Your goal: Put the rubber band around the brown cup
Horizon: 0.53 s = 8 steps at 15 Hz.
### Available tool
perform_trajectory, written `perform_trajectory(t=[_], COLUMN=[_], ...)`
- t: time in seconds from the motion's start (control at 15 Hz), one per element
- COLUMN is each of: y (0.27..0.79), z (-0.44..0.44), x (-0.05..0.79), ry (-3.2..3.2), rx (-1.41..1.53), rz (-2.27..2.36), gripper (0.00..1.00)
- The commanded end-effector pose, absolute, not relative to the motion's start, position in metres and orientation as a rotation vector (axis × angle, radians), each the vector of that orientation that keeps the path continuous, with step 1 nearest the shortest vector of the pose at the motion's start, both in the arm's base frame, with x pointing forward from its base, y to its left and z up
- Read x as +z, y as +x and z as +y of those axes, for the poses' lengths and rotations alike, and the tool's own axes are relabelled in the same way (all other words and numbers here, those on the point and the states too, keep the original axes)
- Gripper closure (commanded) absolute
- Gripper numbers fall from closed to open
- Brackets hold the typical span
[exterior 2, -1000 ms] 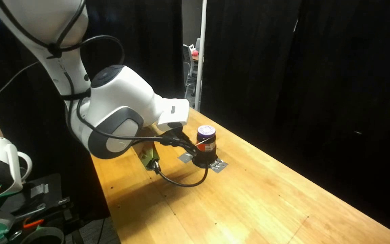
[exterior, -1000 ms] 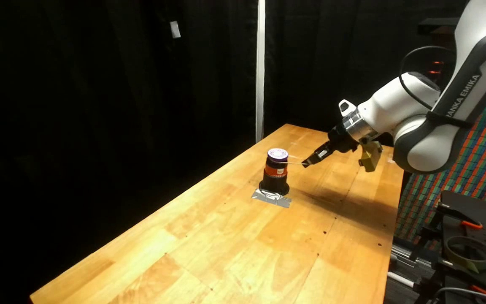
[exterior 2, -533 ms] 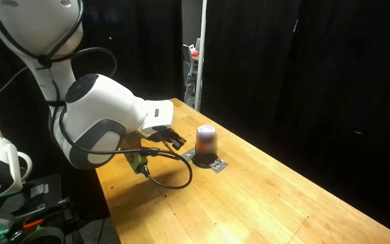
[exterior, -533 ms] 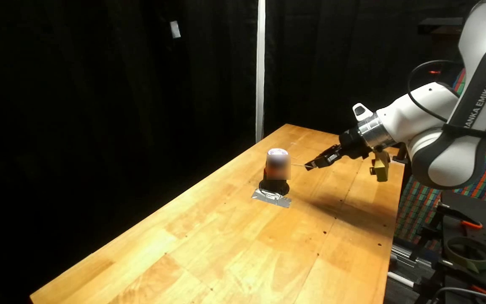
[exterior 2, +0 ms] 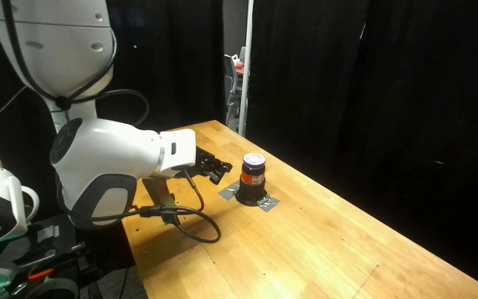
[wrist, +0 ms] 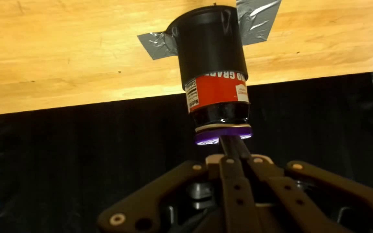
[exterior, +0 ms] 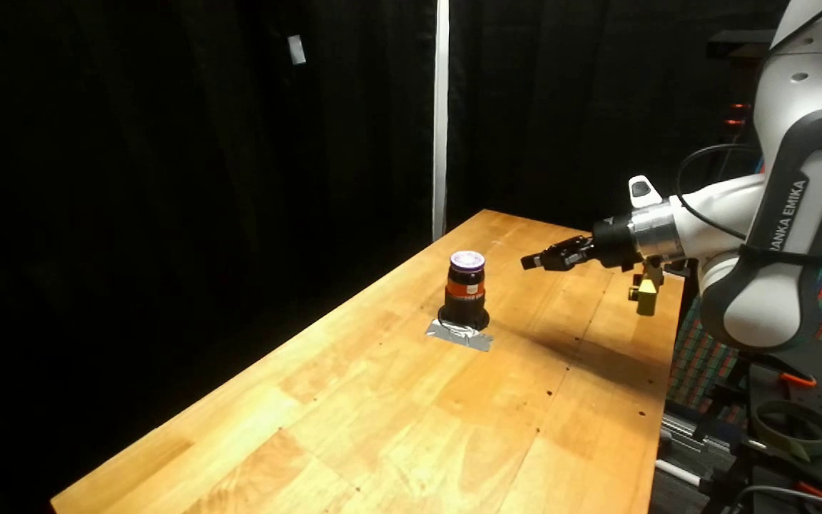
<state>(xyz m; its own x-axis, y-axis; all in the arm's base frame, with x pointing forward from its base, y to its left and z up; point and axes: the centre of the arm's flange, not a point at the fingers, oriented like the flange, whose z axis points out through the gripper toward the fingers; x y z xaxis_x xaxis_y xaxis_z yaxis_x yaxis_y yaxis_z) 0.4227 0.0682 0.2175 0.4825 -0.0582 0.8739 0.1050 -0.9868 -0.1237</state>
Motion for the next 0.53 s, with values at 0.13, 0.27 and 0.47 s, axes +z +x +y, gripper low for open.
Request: perform_trajectory(t=[0.13, 0.27, 0.47], y=[0.425, 0.442, 0.441], z=[0.078, 0.074, 0.073], x=[0.213, 0.226, 0.224], ry=[-2.556, -2.571, -2.579], rx=[-1.619, -1.559, -1.549], rz=[-0.036, -0.021, -0.018], gripper=[0.72, 0.92, 0.72])
